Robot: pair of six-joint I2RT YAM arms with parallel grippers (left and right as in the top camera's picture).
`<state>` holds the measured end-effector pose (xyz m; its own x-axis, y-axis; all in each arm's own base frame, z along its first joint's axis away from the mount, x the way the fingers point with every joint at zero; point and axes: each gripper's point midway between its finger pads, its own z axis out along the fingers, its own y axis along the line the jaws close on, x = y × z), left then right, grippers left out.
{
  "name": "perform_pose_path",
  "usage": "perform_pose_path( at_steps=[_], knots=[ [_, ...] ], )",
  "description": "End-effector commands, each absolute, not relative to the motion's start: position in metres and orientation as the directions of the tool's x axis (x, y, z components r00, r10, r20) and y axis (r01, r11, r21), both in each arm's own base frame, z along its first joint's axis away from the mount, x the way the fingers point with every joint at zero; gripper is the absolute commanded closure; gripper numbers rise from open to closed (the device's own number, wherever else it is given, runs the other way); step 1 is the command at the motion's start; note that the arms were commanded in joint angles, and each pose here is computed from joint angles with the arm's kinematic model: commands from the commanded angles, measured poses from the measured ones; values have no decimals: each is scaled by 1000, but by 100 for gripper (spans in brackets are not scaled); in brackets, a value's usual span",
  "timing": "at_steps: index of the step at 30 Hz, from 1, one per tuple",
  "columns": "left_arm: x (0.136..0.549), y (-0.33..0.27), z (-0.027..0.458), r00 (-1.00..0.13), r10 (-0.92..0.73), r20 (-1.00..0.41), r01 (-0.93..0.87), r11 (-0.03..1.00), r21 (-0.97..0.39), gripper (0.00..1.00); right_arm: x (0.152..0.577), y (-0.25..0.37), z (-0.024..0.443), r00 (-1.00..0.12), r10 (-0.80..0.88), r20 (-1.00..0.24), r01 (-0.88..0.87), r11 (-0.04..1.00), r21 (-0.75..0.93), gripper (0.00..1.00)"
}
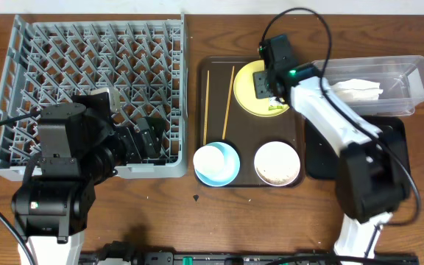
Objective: Sort waste into correct bins and load items into the dishwasher
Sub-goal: 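Grasp the yellow snack wrapper on the plate with the right gripper, then drop the yellow wrapper into the clear bin with the right gripper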
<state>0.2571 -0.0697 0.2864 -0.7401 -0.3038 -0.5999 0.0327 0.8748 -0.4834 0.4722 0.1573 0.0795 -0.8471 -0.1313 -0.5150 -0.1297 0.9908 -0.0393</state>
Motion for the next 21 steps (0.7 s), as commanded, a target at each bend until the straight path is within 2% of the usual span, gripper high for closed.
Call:
perform_pose_path(
  at_steps=[1,3,4,7,8,13,16,19,21],
  knots=[
    [257,-71,296,-728,-310,-612,46,868,-494,6,484,139,32,-862,-138,-487,-76,987,-145,43],
    [257,-71,296,-728,-310,-612,46,868,-494,6,486,134,13,-874,-132,-467,-69,986,-150,44],
    [257,-71,296,-728,-310,-612,46,868,-494,6,485,131,6,-883,-108,-458,-46,988,-144,48],
    [257,-71,296,-728,-310,-612,46,868,-494,6,480,135,-3,-901,-80,-426,-49,995,-84,93],
    [257,-71,296,-728,-310,-612,46,868,-494,6,479,141,-1,-905,-76,-419,-65,997,-42,99],
    [257,-71,296,-728,-310,-612,46,868,-494,6,482,136,66,-876,92,-473,37,992,124,99],
    [257,-71,296,-728,-310,-612,46,868,-494,6,488,80,132,-782,323,-533,234,945,229,99],
    [257,-71,296,-728,-310,-612,46,868,-494,6,484,21,160,-657,554,-511,447,832,327,99],
    [257,-71,296,-728,-310,-612,46,868,-494,6,480,-18,160,-566,675,-473,572,735,365,99]
  ],
)
